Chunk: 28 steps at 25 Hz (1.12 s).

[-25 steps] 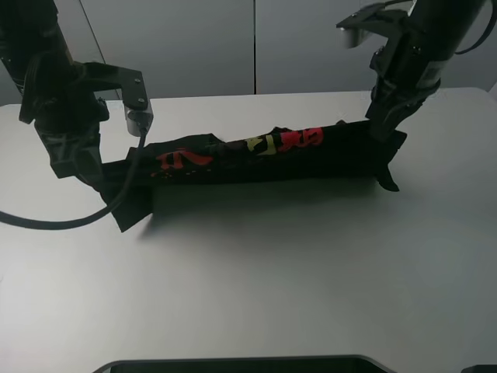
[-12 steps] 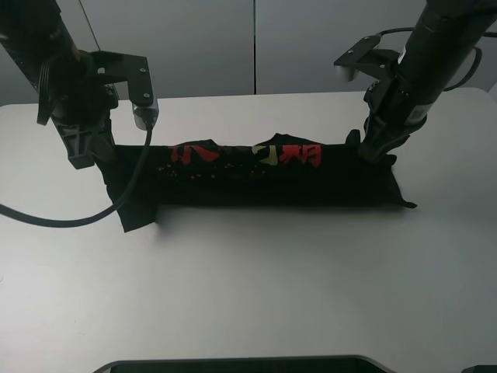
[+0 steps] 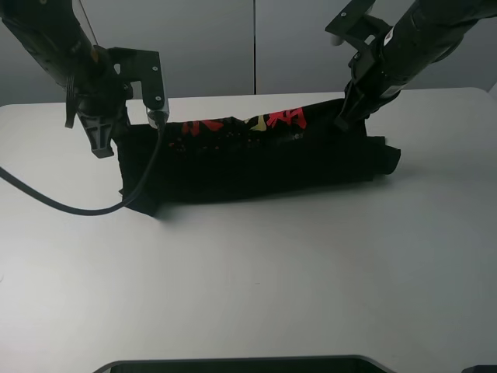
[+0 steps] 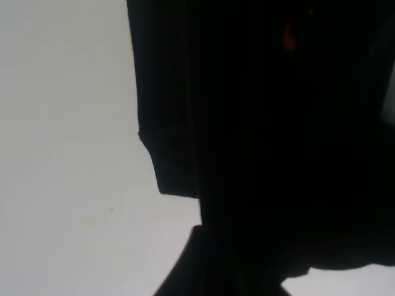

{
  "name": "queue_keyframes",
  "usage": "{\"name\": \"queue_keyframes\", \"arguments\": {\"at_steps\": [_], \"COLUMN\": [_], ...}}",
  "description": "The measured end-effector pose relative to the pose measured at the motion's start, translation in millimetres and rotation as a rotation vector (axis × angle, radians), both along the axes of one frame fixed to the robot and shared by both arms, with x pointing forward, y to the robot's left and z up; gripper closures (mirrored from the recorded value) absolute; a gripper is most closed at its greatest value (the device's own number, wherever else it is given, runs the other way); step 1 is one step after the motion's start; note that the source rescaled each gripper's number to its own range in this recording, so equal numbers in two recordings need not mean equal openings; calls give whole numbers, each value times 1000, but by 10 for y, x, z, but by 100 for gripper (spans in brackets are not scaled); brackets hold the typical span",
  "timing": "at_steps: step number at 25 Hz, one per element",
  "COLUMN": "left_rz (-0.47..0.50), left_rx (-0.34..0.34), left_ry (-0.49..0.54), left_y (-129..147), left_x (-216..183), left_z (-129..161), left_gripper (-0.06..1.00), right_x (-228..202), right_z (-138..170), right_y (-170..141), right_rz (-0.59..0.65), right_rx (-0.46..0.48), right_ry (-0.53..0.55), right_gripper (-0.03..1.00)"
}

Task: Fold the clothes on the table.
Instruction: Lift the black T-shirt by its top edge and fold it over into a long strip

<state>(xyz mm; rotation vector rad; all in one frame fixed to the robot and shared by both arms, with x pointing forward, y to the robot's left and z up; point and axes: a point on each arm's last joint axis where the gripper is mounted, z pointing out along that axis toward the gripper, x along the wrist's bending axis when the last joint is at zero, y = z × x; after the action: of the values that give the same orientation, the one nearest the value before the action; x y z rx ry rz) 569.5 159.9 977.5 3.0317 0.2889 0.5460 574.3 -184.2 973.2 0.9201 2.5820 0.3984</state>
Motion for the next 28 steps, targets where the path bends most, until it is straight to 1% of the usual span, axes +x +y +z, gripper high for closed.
{"name": "queue_keyframes", "arguments": {"at_steps": [2, 4, 9, 12, 16, 22, 26, 28], "left_rz": [-17, -29, -12, -17, -27, 5, 27, 27], "left_rx": [22, 28, -9, -20, -7, 13, 23, 16], "left_ry": [3, -2, -83, -109, -100, -54, -31, -35], "left_y": [-12, -32, -83, -101, -108, -29, 36, 34], "left_x": [50, 100, 220, 256, 277, 322, 347, 358], "left_z": [-123, -237, -355, -391, -489, -690, -784, -806], "left_gripper": [94, 94, 94, 94, 94, 94, 94, 94], "right_x": [53, 111, 203, 229, 252, 301, 365, 392], "right_z": [-129, -293, -657, -836, -940, -946, -943, -939], "right_y": [6, 5, -10, -22, -22, -35, -174, -248], "right_rz": [16, 36, 48, 51, 61, 51, 0, -28], "right_rx": [-24, -60, -128, -158, -170, -141, -120, -110], "right_ry": [1, 4, 25, 37, 28, -12, -31, -39], "right_gripper": [97, 97, 97, 97, 97, 97, 97, 95]}}
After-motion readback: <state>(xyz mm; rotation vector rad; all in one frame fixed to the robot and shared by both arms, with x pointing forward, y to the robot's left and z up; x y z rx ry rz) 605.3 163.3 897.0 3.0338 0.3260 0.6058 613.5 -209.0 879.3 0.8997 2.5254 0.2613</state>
